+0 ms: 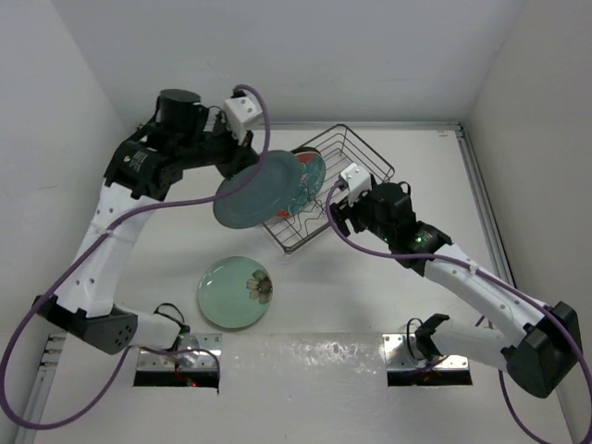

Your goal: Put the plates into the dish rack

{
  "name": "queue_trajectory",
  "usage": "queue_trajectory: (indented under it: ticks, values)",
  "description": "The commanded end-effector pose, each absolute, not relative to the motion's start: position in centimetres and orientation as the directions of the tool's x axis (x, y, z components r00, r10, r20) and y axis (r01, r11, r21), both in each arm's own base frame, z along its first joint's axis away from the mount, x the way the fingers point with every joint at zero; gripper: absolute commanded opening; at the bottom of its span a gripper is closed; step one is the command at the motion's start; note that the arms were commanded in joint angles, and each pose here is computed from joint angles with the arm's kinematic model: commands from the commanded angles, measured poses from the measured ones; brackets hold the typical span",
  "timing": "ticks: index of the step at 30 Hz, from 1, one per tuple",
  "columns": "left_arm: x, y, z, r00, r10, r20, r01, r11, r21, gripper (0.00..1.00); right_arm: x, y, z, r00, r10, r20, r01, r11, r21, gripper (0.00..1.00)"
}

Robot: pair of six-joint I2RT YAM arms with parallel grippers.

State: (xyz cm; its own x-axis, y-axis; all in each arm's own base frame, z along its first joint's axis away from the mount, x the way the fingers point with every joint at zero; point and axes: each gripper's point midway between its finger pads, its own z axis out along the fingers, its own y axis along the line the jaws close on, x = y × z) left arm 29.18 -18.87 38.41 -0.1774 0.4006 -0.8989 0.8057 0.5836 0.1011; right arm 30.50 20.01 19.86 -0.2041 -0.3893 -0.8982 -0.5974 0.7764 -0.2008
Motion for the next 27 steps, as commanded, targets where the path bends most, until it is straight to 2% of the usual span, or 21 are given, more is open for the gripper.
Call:
queue_trajectory:
  ticks: [1, 11, 19, 27]
  values:
    - [31.6, -20.7, 43.8, -0.005, 0.343, -0.939, 0.742, 0.631, 0.226, 0.0, 30.5, 18.6, 19.6, -0.229, -0.369, -0.901, -0.553, 0.811, -0.192, 0.76]
    - [34.5, -24.3, 44.4, 0.02, 0.35, -0.937, 0.743, 0.622, 0.248, 0.0, 30.3, 14.7, 19.1, -0.27, -0.324, -0.907, -0.456, 0.872, -0.176, 0.75]
    - [35.9, -26.6, 43.1, 0.038, 0.372, -0.927, 0.723, 0.631, 0.283, 0.0, 29.2, 15.0, 18.3, -0.266, -0.332, -0.905, -0.502, 0.849, -0.164, 0.77]
    - [36.8, -28.1, 41.6, 0.009, 0.359, -0.933, 0.744, 0.621, 0.246, 0.0, 28.9, 15.2, 18.1, -0.266, -0.33, -0.906, -0.52, 0.841, -0.153, 0.77]
